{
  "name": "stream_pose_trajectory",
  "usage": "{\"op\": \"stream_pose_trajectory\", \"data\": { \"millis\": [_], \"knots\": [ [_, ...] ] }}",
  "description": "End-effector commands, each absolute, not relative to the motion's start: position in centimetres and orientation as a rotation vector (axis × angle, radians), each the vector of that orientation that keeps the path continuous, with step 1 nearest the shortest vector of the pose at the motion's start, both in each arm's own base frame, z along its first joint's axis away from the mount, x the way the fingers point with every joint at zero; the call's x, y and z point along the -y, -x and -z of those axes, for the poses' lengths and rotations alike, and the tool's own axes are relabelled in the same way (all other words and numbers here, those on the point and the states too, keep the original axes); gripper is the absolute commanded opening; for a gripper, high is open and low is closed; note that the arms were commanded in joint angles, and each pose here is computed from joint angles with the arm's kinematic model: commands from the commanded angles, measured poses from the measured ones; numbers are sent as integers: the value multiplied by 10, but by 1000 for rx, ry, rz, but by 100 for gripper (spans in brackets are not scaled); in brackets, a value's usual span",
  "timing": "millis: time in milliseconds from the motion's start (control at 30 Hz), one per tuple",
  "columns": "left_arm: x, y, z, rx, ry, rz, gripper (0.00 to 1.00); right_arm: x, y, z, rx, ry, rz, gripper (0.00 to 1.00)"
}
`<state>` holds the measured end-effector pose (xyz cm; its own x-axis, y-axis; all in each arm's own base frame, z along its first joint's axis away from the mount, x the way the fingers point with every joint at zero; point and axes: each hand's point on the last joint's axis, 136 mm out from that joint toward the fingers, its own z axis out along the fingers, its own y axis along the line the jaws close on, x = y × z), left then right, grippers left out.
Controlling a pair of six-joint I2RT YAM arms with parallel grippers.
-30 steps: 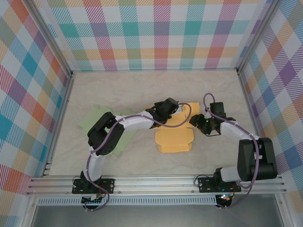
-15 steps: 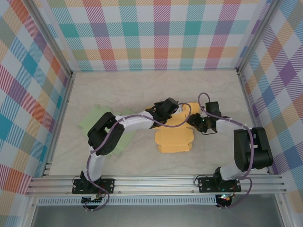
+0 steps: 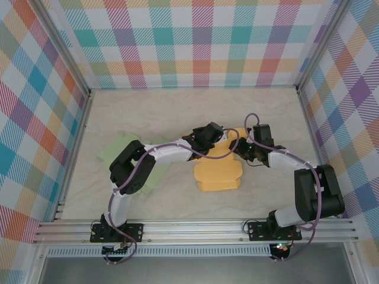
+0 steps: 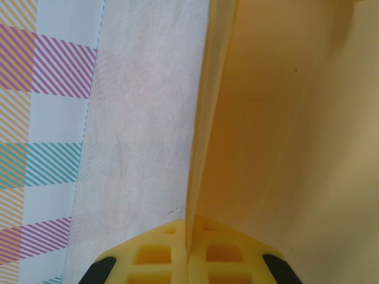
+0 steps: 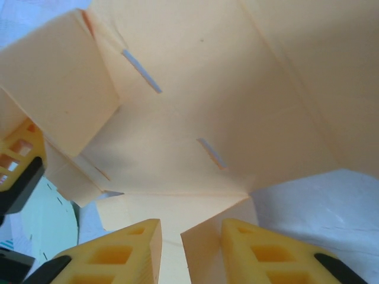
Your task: Fold the paper box
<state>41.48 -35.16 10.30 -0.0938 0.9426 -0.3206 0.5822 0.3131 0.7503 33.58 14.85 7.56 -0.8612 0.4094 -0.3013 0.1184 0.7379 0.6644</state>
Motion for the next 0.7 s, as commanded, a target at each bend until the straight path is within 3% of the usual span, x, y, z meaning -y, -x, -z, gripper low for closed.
{"op": "stream_pose_trajectory", "data": {
  "millis": [0,233,667],
  "knots": [
    [356,-415,-114,-1789,-1337,-557,0,-165,-348,-76,-2479,-389,-988,32],
    [353,-414,-114,-1780,-1341,-574,0,-173,-351,-52,-2528,-423,-1003,27],
    [348,-419,-125,-1622,-1330,-659,0,-120,-336,-109,-2445,-402,-750,39]
  ]
}}
